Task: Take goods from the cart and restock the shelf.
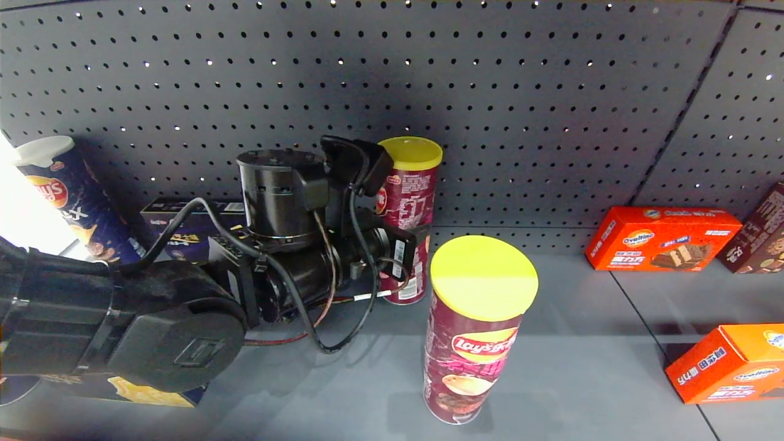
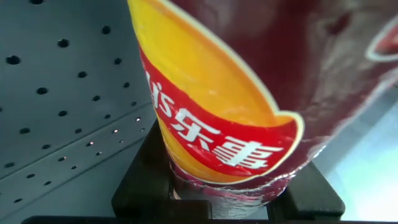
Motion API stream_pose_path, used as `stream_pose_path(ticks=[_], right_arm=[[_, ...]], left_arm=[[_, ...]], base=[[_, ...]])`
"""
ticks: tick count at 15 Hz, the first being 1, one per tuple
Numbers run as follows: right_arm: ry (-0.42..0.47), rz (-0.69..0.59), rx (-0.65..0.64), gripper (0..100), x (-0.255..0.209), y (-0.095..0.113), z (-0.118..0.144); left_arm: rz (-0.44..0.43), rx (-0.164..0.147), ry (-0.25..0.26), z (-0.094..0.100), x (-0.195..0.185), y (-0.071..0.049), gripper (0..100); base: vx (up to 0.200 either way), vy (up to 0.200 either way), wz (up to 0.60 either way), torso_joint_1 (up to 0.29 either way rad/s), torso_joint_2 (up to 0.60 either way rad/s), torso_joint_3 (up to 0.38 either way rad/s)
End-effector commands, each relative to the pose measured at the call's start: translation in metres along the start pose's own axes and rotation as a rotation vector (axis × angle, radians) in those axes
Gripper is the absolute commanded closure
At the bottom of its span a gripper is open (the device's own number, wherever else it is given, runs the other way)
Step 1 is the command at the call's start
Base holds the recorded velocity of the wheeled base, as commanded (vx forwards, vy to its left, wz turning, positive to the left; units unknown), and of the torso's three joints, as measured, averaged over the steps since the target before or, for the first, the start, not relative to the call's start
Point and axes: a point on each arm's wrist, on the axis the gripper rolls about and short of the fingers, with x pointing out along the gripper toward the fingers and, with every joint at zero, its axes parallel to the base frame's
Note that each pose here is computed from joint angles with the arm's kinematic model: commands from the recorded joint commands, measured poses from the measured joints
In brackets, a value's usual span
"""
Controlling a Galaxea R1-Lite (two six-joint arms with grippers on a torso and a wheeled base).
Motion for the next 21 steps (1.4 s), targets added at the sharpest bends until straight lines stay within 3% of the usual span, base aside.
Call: stream_pose_path(ticks=[1, 8, 11, 14, 18, 21], right_arm=[[0.002, 0.0, 0.0, 0, 0.0, 0.0, 0.0], [0.003, 0.001, 0.0, 0, 0.0, 0.0, 0.0], [0.002, 0.001, 0.0, 0, 0.0, 0.0, 0.0], [0.002, 0.001, 0.0, 0, 0.0, 0.0, 0.0], [0.002, 0.001, 0.0, 0, 0.0, 0.0, 0.0], [0.002, 0.001, 0.0, 0, 0.0, 0.0, 0.0]], left_arm=[[0.006, 0.001, 0.001, -0.001, 0.002, -0.002, 100], [0.157, -0.008, -0.045, 0.008, 0.002, -0.012, 100], [0.137, -0.015, -0.06, 0.01, -0.001, -0.021, 100], [0.156, -0.031, -0.115, 0.01, 0.001, -0.024, 100], [0.141, -0.025, -0.091, -0.01, 0.004, -0.03, 100], [0.144, -0.024, -0.082, -0.013, 0.009, -0.029, 100]], base=[[0.0, 0.0, 0.0, 0.0, 0.0, 0.0], [0.0, 0.0, 0.0, 0.0, 0.0, 0.0], [0.0, 0.0, 0.0, 0.0, 0.0, 0.0], [0.0, 0.0, 0.0, 0.0, 0.0, 0.0], [0.0, 0.0, 0.0, 0.0, 0.0, 0.0], [0.0, 0.0, 0.0, 0.0, 0.0, 0.0]])
